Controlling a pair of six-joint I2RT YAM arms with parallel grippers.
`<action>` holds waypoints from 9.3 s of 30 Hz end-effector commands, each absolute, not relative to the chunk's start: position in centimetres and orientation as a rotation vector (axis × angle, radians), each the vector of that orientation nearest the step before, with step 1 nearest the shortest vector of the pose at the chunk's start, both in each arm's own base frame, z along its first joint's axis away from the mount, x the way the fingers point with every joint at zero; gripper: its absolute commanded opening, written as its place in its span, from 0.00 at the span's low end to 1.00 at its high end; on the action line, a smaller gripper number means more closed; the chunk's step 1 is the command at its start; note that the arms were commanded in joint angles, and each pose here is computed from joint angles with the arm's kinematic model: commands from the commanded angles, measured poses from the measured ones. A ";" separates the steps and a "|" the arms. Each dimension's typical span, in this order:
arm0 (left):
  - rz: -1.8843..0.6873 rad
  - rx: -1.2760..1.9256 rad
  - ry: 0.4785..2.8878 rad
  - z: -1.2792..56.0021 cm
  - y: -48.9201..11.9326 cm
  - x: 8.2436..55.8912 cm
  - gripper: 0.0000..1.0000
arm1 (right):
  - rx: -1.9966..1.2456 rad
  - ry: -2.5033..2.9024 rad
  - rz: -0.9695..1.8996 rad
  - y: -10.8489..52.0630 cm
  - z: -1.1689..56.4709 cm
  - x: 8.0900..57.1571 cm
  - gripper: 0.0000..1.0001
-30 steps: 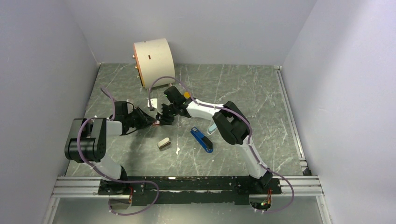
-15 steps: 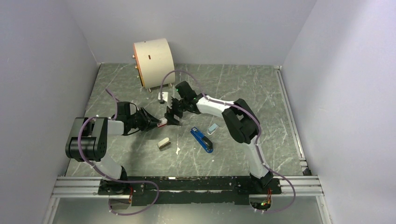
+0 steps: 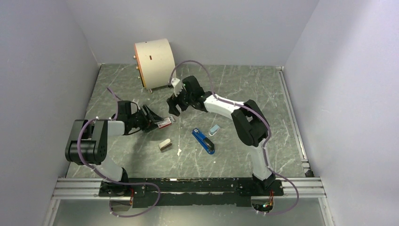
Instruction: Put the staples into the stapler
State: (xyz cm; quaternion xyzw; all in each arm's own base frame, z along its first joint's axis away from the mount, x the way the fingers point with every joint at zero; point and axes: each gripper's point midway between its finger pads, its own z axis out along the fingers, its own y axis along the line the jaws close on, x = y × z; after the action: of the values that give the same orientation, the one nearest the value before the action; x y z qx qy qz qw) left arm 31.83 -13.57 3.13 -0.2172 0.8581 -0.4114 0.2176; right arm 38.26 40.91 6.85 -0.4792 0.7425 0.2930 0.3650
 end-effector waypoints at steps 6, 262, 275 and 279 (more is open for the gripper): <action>-1.067 -0.596 2.401 2.5 -12.9 31.3 0.55 | -0.704 2.125 0.619 40.9 9.6 39.8 0.84; -1.095 0.625 1.868 18.1 -35.8 27.7 0.05 | 0.225 2.210 1.034 18.4 20.5 34.1 0.69; -1.163 0.267 2.005 18.0 -36.8 30.2 0.05 | 0.251 2.179 0.998 20.5 19.5 32.7 0.88; -1.201 0.249 2.001 18.1 -37.2 30.2 0.05 | 0.323 2.200 0.912 21.0 18.2 32.9 0.84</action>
State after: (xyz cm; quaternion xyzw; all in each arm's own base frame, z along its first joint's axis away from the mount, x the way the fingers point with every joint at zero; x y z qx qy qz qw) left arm 29.22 -36.05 15.78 0.1237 0.8064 -0.4434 0.3711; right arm 32.03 20.97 18.40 0.0913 0.8578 0.3813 0.3323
